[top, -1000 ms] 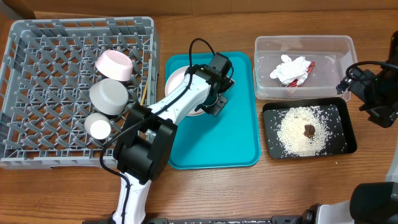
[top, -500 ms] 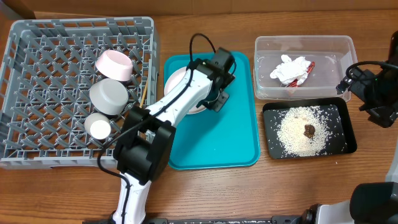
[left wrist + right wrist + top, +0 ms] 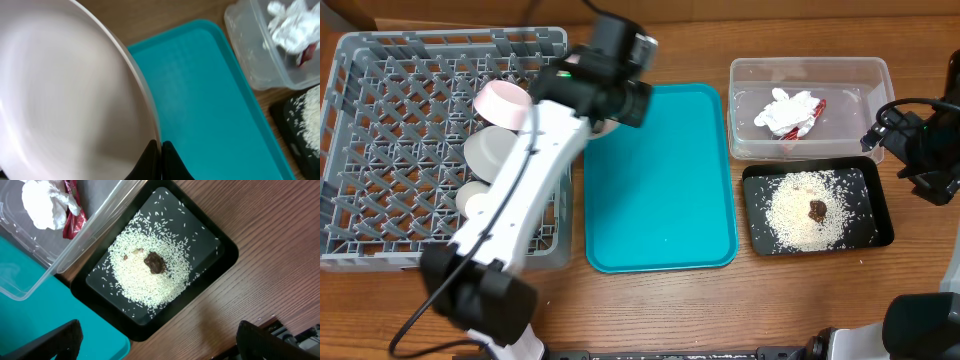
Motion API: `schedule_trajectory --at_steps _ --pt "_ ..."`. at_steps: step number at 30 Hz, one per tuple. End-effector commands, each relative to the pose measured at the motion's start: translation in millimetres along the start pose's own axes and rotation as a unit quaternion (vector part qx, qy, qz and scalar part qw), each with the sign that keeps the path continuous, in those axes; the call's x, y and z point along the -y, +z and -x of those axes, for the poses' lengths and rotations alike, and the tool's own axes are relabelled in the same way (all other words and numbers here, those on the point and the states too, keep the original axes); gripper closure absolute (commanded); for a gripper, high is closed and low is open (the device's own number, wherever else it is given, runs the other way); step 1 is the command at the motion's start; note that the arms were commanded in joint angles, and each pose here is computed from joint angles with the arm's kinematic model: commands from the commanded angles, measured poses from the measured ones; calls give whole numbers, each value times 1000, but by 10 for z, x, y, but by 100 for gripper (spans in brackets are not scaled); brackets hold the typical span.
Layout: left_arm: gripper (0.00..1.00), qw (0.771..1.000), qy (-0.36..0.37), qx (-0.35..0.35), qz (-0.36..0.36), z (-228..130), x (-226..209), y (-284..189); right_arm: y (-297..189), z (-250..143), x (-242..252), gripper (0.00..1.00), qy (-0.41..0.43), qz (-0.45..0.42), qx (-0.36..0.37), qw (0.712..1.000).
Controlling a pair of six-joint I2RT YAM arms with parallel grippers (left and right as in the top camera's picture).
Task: Sort waste into correct bins and load items into the dishwasher
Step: 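Carry the white plate to the rack and stand it upright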
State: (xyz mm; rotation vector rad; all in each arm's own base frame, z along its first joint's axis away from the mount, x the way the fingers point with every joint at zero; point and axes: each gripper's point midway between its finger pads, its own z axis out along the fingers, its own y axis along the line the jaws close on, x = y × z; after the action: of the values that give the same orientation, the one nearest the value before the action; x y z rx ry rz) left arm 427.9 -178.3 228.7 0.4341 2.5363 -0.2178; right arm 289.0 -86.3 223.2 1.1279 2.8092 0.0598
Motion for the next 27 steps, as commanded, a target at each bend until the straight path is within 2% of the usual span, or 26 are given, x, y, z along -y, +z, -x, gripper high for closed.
schedule_trajectory --at_steps 1,8,9,14,24,27 --pt "96 996 -35 55 -54 188 -178 -481 -95 40 3 0 0 4 19 1000" --pt "96 974 -107 63 -189 175 -449 -642 -95 38 4 0 0 4 19 1000" --pt "96 961 -132 65 -233 166 -563 -646 -94 36 5 0 0 4 18 1000" --pt "96 935 -162 54 -311 136 -647 -504 -94 26 9 0 0 3 16 1000" --pt "96 928 -214 10 -305 -50 -932 -78 -94 5 20 0 0 1 12 1000" --pt "93 935 -227 -2 -271 -141 -1096 -15 -93 -1 23 0 0 0 11 1000"
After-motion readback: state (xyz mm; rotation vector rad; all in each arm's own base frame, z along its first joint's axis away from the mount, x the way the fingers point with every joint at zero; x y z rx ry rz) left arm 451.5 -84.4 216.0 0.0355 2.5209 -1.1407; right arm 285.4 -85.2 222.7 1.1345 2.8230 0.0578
